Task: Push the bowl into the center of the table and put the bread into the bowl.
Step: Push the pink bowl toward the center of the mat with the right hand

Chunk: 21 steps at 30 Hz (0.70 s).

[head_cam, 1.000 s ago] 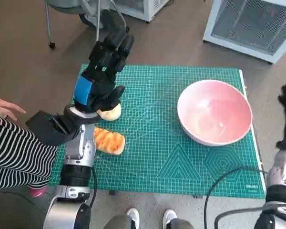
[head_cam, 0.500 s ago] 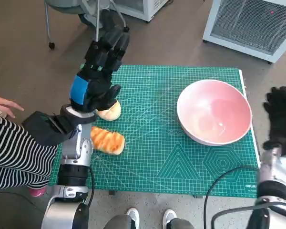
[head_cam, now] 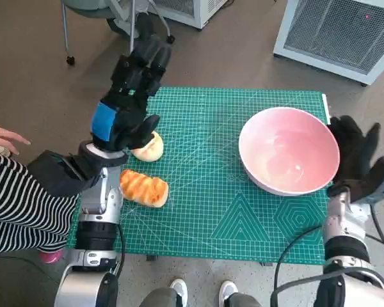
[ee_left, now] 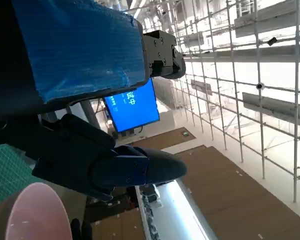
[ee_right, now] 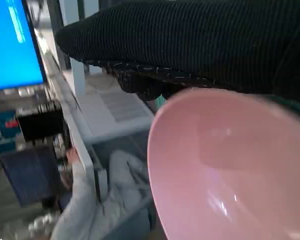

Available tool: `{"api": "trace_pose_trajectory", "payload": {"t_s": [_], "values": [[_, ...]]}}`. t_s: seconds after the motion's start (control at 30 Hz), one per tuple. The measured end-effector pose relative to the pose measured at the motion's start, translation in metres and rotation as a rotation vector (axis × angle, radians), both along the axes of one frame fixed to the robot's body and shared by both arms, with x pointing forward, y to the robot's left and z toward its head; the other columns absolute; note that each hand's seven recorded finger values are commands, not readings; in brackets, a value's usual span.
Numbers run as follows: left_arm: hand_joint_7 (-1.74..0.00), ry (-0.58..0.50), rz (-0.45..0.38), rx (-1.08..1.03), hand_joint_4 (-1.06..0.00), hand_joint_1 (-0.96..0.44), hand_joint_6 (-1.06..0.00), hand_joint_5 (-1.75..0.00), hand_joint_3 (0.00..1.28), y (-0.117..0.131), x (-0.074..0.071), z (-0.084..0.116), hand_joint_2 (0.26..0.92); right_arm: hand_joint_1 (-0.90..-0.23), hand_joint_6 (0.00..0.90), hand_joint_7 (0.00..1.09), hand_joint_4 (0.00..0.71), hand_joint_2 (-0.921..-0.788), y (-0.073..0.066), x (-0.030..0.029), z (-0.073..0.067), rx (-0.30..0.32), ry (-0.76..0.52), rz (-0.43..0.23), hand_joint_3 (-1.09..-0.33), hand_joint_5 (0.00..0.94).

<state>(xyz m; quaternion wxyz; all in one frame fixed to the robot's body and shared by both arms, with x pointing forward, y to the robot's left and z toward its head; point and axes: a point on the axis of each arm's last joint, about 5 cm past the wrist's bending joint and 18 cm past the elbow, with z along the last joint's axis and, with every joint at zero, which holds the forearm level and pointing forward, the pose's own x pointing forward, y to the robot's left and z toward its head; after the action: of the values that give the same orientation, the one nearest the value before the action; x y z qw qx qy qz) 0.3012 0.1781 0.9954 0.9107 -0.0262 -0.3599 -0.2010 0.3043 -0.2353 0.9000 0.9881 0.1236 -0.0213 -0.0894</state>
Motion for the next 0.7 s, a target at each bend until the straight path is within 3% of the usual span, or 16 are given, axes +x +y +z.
{"api": "trace_pose_trajectory", "payload": {"t_s": [0.27, 0.7], "values": [[-0.4, 0.005, 0.005, -0.003, -0.13, -0.73, -0.02, 0.0, 0.38, 0.001, -0.001, -0.001, 0.921, -0.678, 0.097, 0.23, 0.126, -0.921, 0.02, 0.0086, 0.004, 0.045, -0.029, 0.083, -0.794, 0.0], [-0.38, 0.006, 0.011, 0.001, -0.13, -0.72, -0.02, 0.0, 0.38, 0.004, -0.002, -0.003, 0.921, -0.651, 0.099, 0.22, 0.128, -0.921, 0.046, 0.0188, 0.011, 0.129, -0.056, 0.138, -0.807, 0.003]]}}
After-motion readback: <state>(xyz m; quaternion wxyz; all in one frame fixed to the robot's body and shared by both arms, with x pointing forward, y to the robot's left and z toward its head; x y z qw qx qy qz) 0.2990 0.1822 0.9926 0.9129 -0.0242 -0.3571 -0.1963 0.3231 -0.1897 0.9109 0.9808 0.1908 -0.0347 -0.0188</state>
